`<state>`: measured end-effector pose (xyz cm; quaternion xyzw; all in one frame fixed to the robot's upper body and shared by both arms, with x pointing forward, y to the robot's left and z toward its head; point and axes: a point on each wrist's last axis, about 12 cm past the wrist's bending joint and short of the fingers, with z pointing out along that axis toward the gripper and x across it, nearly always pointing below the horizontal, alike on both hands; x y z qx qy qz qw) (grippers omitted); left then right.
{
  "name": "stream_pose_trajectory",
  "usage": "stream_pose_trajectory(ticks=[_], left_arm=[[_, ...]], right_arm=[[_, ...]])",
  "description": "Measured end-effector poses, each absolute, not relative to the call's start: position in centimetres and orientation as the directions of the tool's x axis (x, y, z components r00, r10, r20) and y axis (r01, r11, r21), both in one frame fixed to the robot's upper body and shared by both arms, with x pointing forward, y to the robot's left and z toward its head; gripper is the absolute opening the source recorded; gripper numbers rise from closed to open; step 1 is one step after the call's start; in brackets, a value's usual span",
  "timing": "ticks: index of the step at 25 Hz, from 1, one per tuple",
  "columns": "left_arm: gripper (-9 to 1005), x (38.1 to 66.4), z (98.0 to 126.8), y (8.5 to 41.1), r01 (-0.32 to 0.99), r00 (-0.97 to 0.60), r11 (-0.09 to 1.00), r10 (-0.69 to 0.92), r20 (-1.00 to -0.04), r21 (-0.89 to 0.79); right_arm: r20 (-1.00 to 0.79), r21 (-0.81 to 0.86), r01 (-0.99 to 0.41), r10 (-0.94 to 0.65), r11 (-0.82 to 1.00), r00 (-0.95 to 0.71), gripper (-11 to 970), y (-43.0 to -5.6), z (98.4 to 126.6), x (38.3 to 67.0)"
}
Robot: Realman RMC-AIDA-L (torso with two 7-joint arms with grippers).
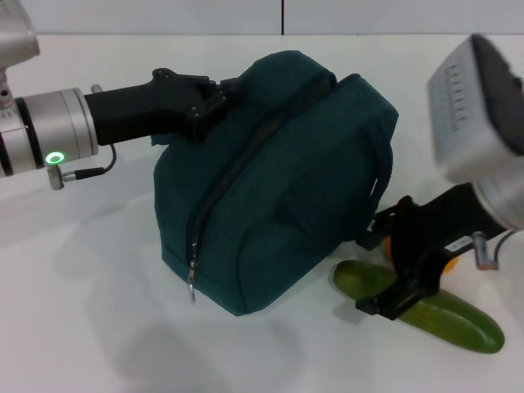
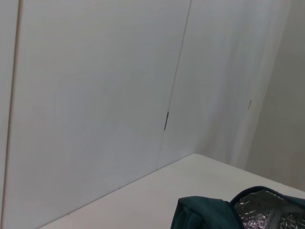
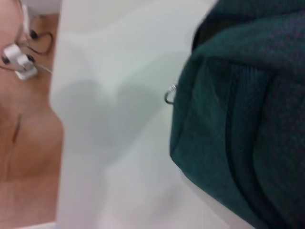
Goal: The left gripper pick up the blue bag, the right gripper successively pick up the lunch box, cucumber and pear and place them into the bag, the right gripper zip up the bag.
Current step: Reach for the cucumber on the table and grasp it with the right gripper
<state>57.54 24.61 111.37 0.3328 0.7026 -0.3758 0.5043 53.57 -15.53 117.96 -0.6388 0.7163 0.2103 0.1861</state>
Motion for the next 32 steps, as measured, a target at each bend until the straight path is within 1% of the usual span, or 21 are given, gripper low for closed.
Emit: stream_pose_trajectory(ticks=[9,15,23,32], left_arm=[[44,57.6,111.4,24.6,0.846,-0.269,0.497,0.085,-0.959,-0.193],[44,57.6,111.4,24.6,0.846,-0.269,0.497,0.082,-0.96,-0.194],[44,57.6,111.4,24.5,0.846,-0.269,0.496,0.08,-0.96,-0.196],[44,57.5,111.3,24.4,0.845,-0.276,0.495,0.076,-0.958,-0.204]], right_arm=[[-0.436,0.025,-0.992,-0.891,0.125,-0.123,866,-13.7,116.4,53.9],[-0.433,0.027,-0.991,-0.891,0.135,-0.133,866,-13.6,116.2,54.1],[-0.401,0.007,-0.987,-0.904,0.158,-0.147,865,-13.0,114.6,54.1],[-0.382,-0.017,-0.99,-0.916,0.139,-0.122,864,-12.3,113.7,53.8]])
